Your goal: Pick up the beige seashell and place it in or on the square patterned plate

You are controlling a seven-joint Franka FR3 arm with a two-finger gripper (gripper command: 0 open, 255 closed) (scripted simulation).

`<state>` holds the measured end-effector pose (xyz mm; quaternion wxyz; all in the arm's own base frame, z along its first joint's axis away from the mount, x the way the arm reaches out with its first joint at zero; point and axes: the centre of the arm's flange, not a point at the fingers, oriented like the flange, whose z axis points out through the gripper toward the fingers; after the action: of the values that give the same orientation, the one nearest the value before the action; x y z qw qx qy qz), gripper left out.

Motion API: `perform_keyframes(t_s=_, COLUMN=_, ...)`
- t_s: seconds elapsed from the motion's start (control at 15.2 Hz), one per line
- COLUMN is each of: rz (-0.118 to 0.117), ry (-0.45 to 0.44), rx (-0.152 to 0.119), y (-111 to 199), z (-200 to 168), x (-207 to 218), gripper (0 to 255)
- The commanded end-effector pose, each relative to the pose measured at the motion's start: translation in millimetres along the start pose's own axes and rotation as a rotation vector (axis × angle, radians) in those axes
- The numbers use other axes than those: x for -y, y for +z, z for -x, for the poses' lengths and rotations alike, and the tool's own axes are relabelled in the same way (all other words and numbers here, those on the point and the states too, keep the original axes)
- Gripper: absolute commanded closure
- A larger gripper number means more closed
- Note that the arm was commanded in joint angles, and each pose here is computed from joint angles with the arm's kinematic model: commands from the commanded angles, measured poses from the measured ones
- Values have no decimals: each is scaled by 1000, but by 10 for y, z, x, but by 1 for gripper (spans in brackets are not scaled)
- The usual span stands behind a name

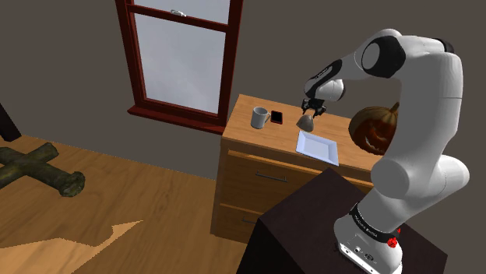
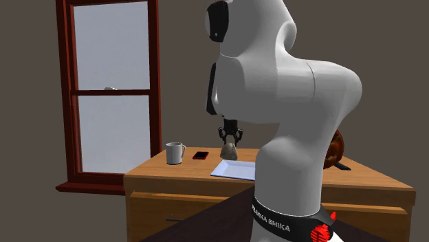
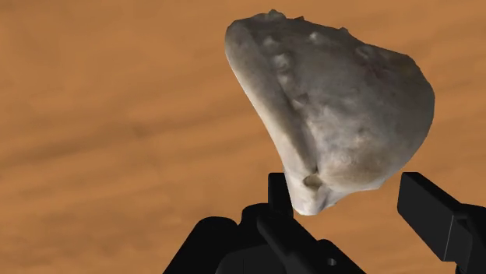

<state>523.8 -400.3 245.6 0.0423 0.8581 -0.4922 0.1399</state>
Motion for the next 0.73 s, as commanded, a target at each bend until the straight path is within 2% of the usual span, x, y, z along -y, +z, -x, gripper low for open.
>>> perform_keyframes(t_s=0.0, rz=20, ry=1, rx=50, y=90, z=45, x=-5, gripper=255)
perform_keyframes(t_s=0.66, rz=20, ry=1, rx=50, y=-416, z=-104, x=29, gripper=255)
